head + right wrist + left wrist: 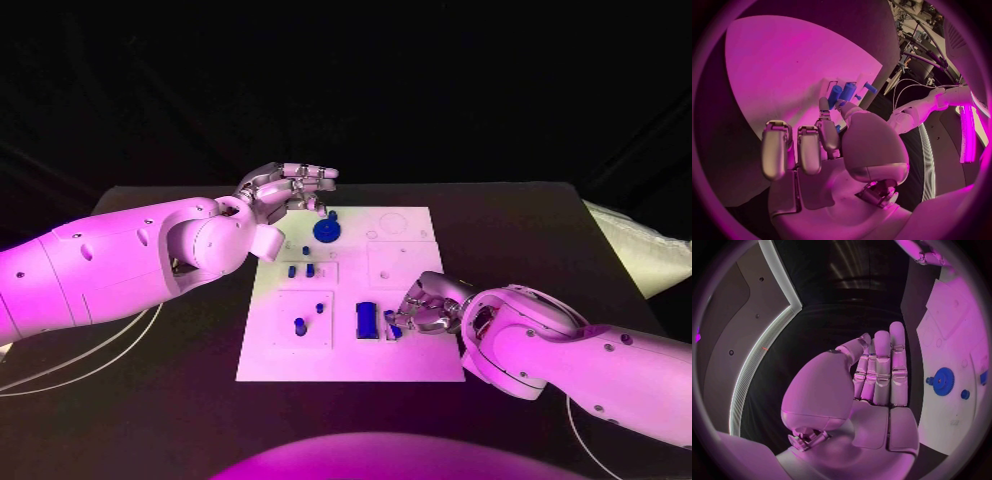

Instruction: Assemble the parts on the task board

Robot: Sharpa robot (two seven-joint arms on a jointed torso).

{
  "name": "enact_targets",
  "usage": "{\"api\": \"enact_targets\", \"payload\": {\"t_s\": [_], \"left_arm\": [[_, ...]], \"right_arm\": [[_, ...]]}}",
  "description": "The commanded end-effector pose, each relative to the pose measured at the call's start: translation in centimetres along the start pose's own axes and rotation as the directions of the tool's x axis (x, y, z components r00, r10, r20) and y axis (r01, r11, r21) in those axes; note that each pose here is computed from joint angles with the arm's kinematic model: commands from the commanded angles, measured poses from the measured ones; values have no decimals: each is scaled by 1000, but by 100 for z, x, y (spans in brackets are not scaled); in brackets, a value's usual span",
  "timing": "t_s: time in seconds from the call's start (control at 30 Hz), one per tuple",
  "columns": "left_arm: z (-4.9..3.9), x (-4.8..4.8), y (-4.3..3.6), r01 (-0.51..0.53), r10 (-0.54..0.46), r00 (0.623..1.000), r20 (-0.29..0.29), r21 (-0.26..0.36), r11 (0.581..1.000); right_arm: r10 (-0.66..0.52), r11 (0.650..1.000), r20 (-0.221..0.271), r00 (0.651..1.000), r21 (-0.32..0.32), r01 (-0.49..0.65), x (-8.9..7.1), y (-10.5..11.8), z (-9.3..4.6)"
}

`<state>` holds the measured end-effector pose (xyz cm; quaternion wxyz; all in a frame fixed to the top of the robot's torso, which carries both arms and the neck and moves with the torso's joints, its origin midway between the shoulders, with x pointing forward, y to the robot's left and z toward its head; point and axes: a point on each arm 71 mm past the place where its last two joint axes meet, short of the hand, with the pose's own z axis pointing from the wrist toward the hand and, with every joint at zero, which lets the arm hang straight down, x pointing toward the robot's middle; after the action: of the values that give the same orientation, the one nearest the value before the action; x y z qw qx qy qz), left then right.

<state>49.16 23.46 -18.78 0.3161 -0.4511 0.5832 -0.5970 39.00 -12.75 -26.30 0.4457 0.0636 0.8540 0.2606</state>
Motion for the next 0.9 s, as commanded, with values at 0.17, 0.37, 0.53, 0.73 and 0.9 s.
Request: {"api": "enact_targets", "payload": {"t_s": [0.17, 0.37, 0.53, 0.73, 0.9], "left_arm": [[2, 30, -7, 3, -3, 1000, -24, 6, 1000], [1, 30, -7, 3, -3, 1000, -25, 6, 1000], [0, 28, -8, 3, -3, 1000, -24, 6, 1000], [-2, 24, -8, 3, -3, 1000, -23, 6, 1000], [-3, 26, -9, 3, -3, 1000, -24, 6, 1000]], "right_arm": [[-34, 999, -37, 999, 14, 34, 29, -27, 10], [-41, 999, -39, 998, 16, 41, 32, -28, 18], [-46, 999, -38, 998, 8, 46, 37, -10, 22], [-46, 999, -32, 998, 1, 46, 37, 4, 21], [-46, 999, -27, 999, -4, 45, 37, 13, 21]]}}
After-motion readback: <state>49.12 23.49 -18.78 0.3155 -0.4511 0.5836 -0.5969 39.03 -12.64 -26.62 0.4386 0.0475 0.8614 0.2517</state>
